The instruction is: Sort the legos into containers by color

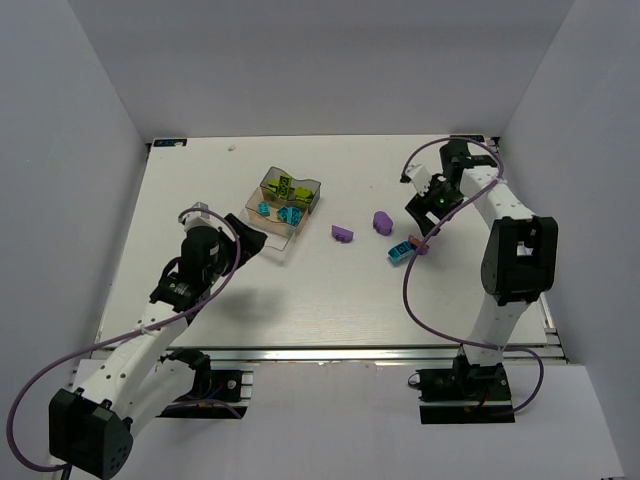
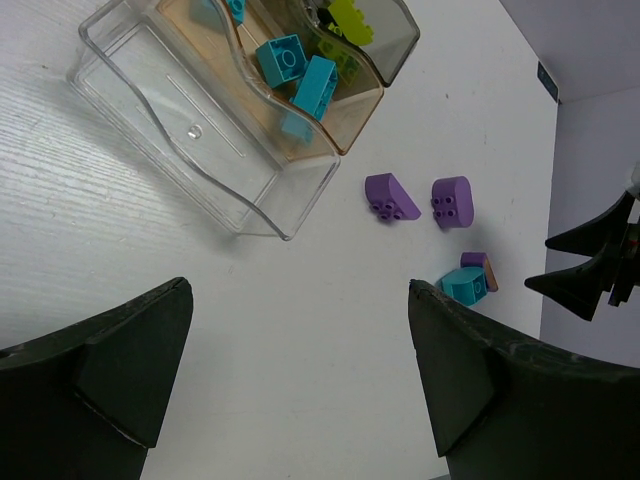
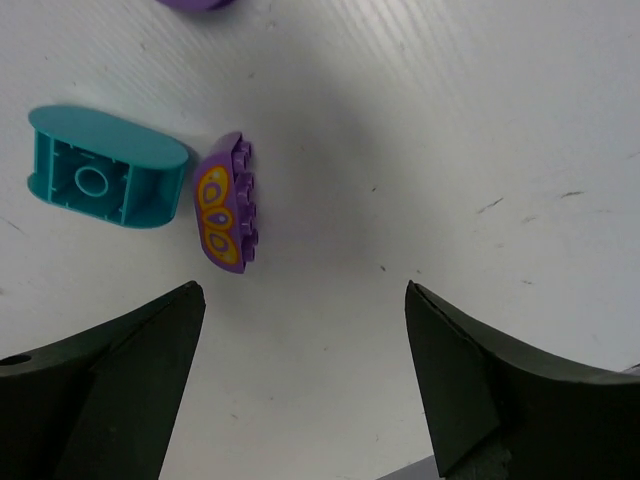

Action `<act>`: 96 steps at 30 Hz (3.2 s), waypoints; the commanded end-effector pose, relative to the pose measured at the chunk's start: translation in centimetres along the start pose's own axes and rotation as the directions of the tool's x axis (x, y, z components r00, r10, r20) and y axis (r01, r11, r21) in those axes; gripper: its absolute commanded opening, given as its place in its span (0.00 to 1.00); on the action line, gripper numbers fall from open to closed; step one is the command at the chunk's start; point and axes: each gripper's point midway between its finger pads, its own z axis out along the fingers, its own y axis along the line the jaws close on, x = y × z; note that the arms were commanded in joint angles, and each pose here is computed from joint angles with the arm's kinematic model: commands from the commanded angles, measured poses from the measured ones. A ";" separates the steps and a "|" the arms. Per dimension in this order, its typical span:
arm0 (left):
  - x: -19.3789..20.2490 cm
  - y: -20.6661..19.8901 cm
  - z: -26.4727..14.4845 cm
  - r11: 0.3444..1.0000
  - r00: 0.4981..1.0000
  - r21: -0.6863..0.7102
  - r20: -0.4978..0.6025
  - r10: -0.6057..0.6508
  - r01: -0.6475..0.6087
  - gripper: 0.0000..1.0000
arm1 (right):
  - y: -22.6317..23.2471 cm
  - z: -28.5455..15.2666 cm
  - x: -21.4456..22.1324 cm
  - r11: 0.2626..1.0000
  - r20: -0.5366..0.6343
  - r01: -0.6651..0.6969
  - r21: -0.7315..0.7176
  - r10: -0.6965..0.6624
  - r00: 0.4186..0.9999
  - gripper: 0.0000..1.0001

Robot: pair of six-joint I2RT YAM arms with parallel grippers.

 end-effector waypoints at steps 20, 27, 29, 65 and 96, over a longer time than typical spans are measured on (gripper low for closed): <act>-0.1 -0.2 -1.0 0.999 1.000 0.028 0.018 -0.017 0.017 0.98 | 3.3 5.0 3.0 0.979 -0.087 -0.060 -0.195 0.044 0.995 0.74; -0.1 -0.2 -0.9 0.999 1.000 0.027 0.013 -0.017 0.016 0.98 | 3.6 6.4 2.6 0.978 -0.082 -0.079 -0.191 0.064 0.995 0.61; -0.2 -0.2 -1.0 1.000 1.000 0.024 0.017 -0.014 0.013 0.98 | 3.0 6.6 2.6 0.984 -0.082 -0.076 -0.162 0.064 0.995 0.56; -5.3 -2.3 -6.0 0.998 0.982 0.057 0.188 -0.028 0.017 0.57 | 25.3 -3.4 -32.1 0.917 0.734 0.274 -0.291 0.030 0.678 0.00; -3.5 -5.5 -5.3 0.976 0.996 0.217 0.082 -0.019 0.001 0.73 | 26.4 4.6 -32.4 0.923 0.669 0.353 -0.156 -0.164 0.725 0.87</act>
